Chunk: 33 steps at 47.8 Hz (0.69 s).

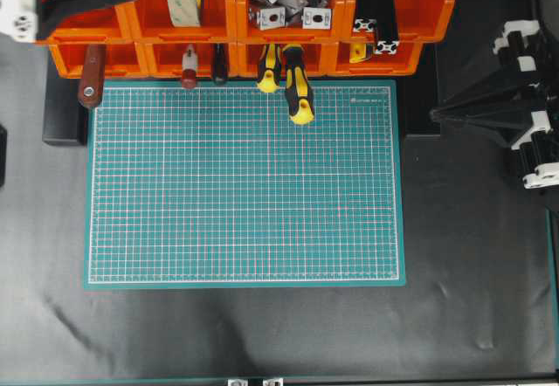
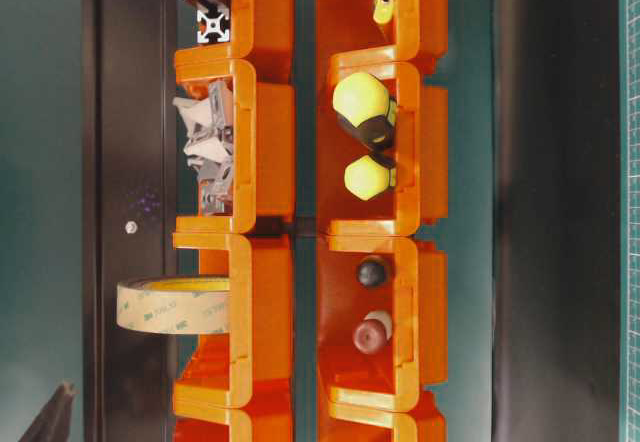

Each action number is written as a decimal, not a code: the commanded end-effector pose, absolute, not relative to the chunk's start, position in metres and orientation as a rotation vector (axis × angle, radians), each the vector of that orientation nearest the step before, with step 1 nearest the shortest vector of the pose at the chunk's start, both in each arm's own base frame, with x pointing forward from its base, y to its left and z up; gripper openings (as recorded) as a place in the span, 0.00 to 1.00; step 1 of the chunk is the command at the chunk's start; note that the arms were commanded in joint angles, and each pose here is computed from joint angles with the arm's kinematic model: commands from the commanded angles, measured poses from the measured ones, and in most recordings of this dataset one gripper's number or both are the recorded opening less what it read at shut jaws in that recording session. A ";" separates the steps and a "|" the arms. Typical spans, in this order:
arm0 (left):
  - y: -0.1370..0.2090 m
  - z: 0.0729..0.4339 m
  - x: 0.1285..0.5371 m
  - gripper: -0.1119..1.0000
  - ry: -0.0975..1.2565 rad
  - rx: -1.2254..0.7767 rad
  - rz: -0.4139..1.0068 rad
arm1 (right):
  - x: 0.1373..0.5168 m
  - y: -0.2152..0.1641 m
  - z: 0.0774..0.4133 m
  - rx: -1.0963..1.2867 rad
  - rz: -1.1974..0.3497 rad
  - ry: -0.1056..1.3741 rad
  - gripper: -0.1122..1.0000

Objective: Pick foam from container rack with left arm.
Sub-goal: 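Close the left gripper on the double-sided tape roll's edge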

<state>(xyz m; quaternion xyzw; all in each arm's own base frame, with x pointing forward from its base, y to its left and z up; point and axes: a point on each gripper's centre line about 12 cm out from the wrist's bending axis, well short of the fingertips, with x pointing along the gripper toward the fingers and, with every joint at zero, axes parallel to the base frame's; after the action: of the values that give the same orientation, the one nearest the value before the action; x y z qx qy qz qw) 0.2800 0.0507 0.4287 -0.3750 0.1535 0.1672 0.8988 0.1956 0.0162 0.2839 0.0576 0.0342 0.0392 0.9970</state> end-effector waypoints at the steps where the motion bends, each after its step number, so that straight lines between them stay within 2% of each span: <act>1: 0.057 0.441 0.283 0.86 0.287 -0.773 0.355 | 0.199 0.017 0.294 0.115 0.083 0.043 0.11; 19: 0.089 0.430 0.292 0.87 0.313 -0.790 0.473 | 0.198 0.020 0.295 0.113 0.097 0.037 0.11; 33: 0.096 0.408 0.307 0.87 0.367 -0.807 0.504 | 0.196 0.023 0.296 0.112 0.116 0.035 0.11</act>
<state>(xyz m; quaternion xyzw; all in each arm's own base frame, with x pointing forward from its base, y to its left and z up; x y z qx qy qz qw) 0.3039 0.0954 0.4022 -0.3866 0.1847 0.2443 0.8699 0.1950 0.0222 0.2832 0.0555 0.0358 0.0545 0.9963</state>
